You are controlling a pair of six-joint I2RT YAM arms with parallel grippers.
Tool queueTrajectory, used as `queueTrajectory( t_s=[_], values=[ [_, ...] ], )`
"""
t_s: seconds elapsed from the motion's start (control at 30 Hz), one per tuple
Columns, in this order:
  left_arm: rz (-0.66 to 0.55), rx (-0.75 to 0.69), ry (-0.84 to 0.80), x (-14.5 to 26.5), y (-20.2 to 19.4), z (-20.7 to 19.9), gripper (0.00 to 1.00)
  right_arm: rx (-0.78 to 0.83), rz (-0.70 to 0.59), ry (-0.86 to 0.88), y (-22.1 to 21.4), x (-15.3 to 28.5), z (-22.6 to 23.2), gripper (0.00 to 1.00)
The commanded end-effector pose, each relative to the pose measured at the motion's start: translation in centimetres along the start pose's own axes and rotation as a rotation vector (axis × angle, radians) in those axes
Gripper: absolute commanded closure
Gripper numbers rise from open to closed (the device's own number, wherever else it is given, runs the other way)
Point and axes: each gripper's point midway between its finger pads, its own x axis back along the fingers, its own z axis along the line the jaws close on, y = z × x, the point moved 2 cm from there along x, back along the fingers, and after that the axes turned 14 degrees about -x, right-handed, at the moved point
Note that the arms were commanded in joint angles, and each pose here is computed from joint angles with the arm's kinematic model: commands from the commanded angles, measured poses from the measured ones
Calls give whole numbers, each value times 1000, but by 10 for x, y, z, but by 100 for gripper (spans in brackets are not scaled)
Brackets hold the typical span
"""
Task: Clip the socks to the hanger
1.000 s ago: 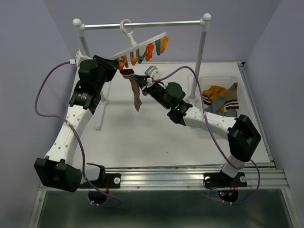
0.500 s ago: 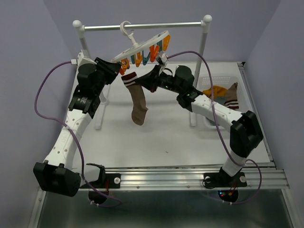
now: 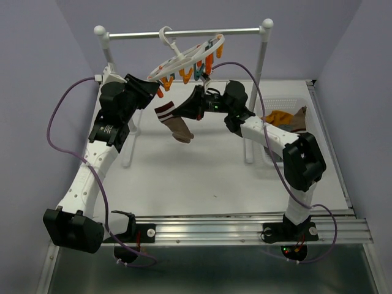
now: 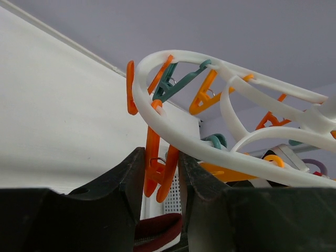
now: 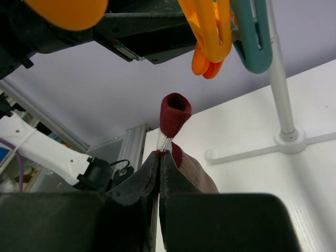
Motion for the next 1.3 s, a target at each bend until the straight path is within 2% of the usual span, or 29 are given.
queueTrajectory(
  t_s=[0.0, 0.57, 0.97, 1.27],
  values=[
    [-30, -20, -57, 3, 10, -12, 100, 62, -5, 125, 26, -1, 32, 99],
    [-8, -27, -132, 15, 6, -22, 100, 7, -21, 230, 38, 3, 23, 99],
    [64, -19, -212, 12, -7, -27, 100, -12, 47, 302, 24, 5, 22, 99],
    [49, -29, -216, 13, -2, -25, 100, -21, 50, 284, 23, 6, 10, 99]
  ],
)
